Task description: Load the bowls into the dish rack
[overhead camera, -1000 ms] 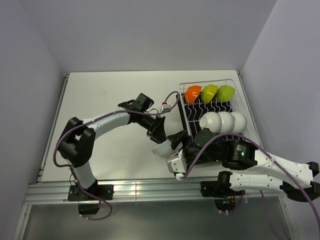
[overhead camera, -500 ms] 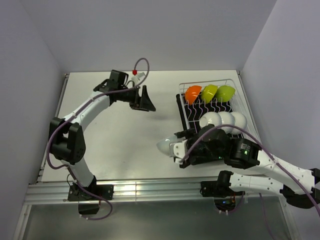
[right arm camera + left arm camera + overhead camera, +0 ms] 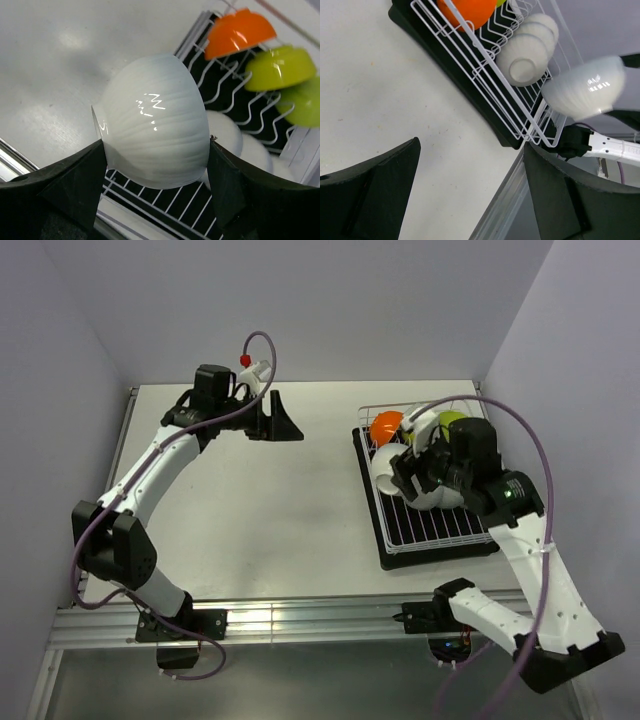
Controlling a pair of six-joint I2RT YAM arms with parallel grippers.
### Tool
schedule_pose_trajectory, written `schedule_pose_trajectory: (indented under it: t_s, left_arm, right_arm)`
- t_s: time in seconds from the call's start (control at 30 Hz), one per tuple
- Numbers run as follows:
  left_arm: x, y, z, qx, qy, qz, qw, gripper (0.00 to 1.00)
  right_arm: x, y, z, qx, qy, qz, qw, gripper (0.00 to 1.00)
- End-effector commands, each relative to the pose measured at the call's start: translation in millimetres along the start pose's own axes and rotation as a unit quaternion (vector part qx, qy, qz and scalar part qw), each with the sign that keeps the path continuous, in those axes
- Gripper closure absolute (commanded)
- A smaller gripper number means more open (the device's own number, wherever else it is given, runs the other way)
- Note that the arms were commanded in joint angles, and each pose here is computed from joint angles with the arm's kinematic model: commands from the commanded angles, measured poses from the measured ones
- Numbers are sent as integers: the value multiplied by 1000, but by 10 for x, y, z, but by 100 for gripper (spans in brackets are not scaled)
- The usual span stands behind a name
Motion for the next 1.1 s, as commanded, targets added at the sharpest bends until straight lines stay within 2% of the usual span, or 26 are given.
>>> schedule_pose_trajectory:
  t_s: [0.0,0.13,0.43,0.67,1.07]
  left_arm:
    - [-145,-57,-223,25,22,-37,999,11]
    - [-195,-29,-282,24,33,-45,998,10]
    - [-206,35,-252,17,31,-46,998,10]
    - [-207,25,-269,14,34,-47,998,10]
    - [-169,12,-244,8,34,-42,998,10]
  right_arm:
    - [-75,-10,-237,130,16,3,991,100]
    - [14,158,-277,212,-1,53,976,100]
    - [171,419,-97,293,-15,109,950,100]
    - [298,713,-38,315,23,152,936,100]
    - [543,917,45,370,33,172,912,100]
Point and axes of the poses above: each gripper's point midway between its finger pads, its own x axis out along the fingers, its own z axis along the line the jaws close on, y = z × x, the point moved 6 cm from there along -x, back along the fingers, and after that the axes turned 14 degrees about -x, right-handed, at the moved point
